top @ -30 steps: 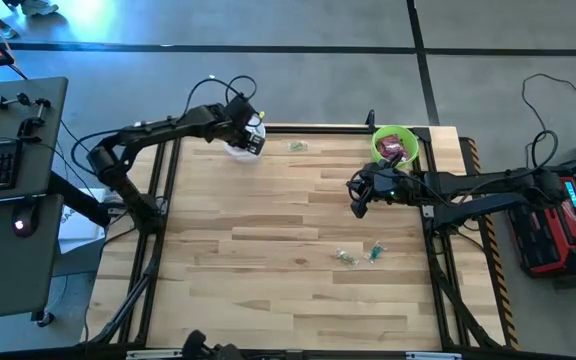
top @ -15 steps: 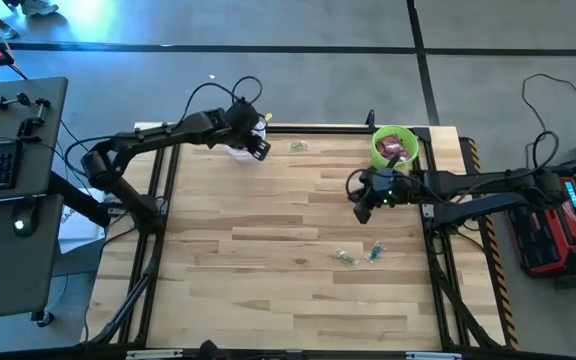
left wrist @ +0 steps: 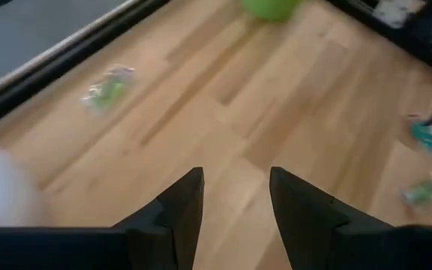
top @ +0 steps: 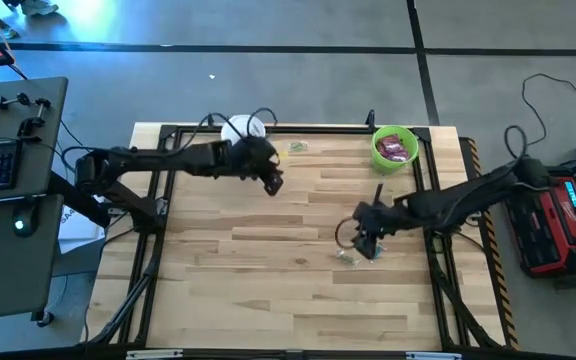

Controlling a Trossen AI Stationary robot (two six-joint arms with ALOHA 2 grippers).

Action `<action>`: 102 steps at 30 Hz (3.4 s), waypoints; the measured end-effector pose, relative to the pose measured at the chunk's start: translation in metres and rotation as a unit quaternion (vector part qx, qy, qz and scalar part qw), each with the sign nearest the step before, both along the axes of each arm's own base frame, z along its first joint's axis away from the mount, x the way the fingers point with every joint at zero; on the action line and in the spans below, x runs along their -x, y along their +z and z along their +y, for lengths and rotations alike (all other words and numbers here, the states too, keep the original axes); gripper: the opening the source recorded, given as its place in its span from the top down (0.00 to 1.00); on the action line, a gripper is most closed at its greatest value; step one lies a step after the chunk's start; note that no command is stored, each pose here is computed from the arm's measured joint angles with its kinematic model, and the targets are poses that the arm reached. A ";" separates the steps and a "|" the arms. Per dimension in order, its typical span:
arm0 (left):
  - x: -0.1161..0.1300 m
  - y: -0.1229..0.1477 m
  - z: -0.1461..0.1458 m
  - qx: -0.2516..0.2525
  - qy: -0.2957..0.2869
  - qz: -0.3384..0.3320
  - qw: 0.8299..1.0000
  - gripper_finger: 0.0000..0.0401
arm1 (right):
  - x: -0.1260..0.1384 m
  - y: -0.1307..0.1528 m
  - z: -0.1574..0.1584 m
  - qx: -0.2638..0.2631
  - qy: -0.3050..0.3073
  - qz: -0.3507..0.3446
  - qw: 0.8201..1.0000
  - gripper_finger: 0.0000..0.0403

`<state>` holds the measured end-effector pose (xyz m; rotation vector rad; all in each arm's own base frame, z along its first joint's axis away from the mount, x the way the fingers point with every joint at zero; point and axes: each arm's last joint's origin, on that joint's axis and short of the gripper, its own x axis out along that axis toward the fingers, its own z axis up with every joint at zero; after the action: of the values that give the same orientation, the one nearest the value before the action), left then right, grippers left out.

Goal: Sort candy by brand, put in halloween buckets
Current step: Put the green gummy into the white bucket

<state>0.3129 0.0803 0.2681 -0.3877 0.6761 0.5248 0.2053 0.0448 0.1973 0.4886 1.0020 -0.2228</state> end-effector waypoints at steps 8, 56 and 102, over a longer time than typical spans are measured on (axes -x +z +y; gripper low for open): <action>-0.006 -0.009 -0.040 0.016 -0.073 -0.047 0.996 0.65 | -0.001 -0.021 0.029 -0.035 -0.070 0.051 0.996 0.52; 0.035 -0.024 -0.100 0.312 -0.085 -0.128 0.937 0.72 | -0.064 -0.043 0.089 0.032 -0.077 -0.037 0.996 0.94; -0.007 -0.055 -0.097 0.398 -0.121 -0.164 0.894 0.67 | -0.124 0.030 0.072 0.109 -0.060 -0.193 0.973 0.99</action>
<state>0.3197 -0.0167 0.2132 -1.1215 0.5734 -0.0909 0.3295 0.1164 0.2273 0.3733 0.5603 -0.3287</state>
